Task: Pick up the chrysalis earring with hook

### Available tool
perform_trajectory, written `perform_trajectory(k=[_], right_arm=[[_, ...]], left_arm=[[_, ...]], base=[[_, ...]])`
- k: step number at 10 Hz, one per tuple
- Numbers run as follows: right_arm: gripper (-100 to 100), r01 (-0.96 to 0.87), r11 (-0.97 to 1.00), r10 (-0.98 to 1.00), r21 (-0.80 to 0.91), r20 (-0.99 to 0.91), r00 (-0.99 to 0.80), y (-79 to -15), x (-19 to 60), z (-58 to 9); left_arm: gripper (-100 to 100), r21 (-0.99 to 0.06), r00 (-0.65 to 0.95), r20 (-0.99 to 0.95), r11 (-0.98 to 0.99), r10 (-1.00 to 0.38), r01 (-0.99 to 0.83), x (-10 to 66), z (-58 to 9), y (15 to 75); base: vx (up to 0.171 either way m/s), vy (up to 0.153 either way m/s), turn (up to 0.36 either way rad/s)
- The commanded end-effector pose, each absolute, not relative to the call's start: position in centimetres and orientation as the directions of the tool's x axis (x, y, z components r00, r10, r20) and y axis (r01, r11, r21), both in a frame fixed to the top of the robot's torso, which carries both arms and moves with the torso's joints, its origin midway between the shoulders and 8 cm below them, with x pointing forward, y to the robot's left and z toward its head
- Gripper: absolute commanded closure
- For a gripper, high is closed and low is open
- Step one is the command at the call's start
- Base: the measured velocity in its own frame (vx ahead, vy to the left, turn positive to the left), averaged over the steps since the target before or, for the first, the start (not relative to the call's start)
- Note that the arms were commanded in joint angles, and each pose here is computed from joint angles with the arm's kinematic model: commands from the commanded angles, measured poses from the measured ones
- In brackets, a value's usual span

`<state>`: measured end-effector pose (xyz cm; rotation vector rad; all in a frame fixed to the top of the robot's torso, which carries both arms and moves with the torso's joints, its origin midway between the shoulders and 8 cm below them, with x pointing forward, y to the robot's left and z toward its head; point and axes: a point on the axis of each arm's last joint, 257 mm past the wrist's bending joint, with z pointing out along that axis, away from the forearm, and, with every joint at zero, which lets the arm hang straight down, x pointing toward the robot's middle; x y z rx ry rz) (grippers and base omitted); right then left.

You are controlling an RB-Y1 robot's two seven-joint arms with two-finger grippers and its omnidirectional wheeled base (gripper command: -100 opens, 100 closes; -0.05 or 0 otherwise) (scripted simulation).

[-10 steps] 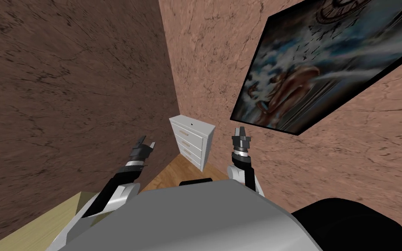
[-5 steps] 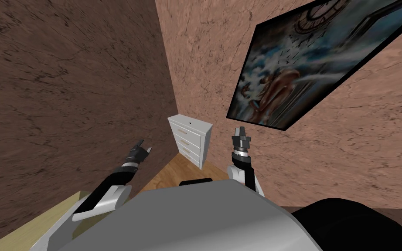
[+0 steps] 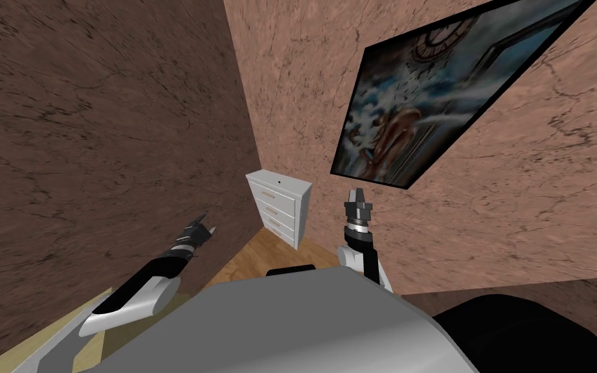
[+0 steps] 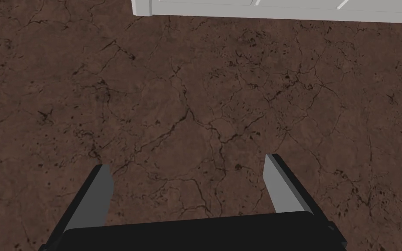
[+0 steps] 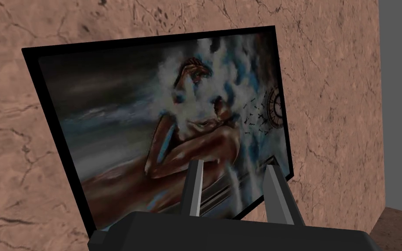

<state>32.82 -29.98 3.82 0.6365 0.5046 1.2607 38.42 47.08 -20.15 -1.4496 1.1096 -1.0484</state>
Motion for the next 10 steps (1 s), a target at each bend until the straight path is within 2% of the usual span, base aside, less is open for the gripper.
perform_trajectory(k=[1,2,4,5,10], right_arm=[[0,-0.706,0.176,0.971,0.686,-0.004,0.238,-30.0,32.8,3.8],[0,-0.706,0.176,0.971,0.686,-0.004,0.238,-30.0,32.8,3.8],[0,-0.706,0.176,0.971,0.686,-0.004,0.238,-30.0,32.8,3.8],[0,-0.706,0.176,0.971,0.686,-0.004,0.238,-30.0,32.8,3.8],[0,-0.706,0.176,0.971,0.686,-0.004,0.238,-30.0,32.8,3.8]], left_arm=[[-100,-0.983,0.223,0.061,-0.097,-0.973,-0.155,38.4,-21.2,48.0],[-100,-0.973,0.269,0.074,-0.129,-0.960,-0.192,37.9,-21.9,50.8],[-100,-0.962,0.292,0.064,-0.137,-0.954,-0.237,37.3,-23.4,51.6],[-100,-0.950,0.342,0.077,-0.173,-0.936,-0.260,36.8,-23.7,54.5],[-100,-0.887,0.503,0.073,-0.287,-0.861,-0.362,33.6,-26.1,61.9]], base=[[-0.030,-0.006,0.016],[-0.042,-0.033,-0.151],[-0.033,-0.018,-0.035],[-0.050,-0.027,-0.173],[-0.024,-0.031,-0.103]])
